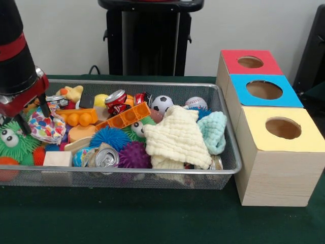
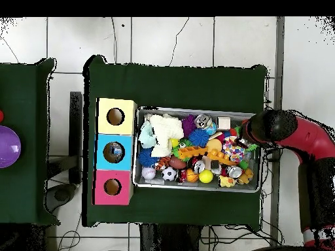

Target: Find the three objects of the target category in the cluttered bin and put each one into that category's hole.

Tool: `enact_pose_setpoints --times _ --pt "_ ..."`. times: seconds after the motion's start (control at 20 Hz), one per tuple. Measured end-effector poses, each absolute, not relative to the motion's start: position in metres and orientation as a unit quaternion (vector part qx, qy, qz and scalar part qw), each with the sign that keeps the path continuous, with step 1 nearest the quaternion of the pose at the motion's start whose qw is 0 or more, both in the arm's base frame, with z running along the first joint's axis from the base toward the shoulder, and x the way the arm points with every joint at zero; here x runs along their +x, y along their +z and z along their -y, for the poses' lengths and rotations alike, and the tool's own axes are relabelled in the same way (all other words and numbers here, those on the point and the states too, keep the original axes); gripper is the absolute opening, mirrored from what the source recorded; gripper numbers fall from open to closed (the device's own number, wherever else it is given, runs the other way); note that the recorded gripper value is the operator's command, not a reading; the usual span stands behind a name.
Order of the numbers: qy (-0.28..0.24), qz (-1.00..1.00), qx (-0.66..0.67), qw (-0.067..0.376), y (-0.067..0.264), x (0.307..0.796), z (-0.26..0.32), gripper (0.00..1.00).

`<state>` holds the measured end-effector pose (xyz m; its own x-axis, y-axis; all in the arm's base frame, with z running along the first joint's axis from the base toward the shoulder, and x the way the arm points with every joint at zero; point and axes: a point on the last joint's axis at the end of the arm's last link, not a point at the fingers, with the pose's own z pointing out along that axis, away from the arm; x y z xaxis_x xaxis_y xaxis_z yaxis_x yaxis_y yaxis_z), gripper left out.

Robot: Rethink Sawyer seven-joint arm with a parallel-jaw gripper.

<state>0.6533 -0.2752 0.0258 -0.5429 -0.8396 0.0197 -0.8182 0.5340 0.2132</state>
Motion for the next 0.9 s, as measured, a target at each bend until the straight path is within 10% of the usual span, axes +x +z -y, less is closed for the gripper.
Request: enact_pose_setpoints --times 0.7,0.75,0.9 --pt "-0.139 0.867 0.476 0.059 -0.022 0.638 0.25 1.0" --pt "-0.141 0.866 0.476 0.059 -0.024 0.637 0.248 0.0" --pt "-0.141 0.866 0.476 0.06 -0.025 0.637 0.248 0.0"
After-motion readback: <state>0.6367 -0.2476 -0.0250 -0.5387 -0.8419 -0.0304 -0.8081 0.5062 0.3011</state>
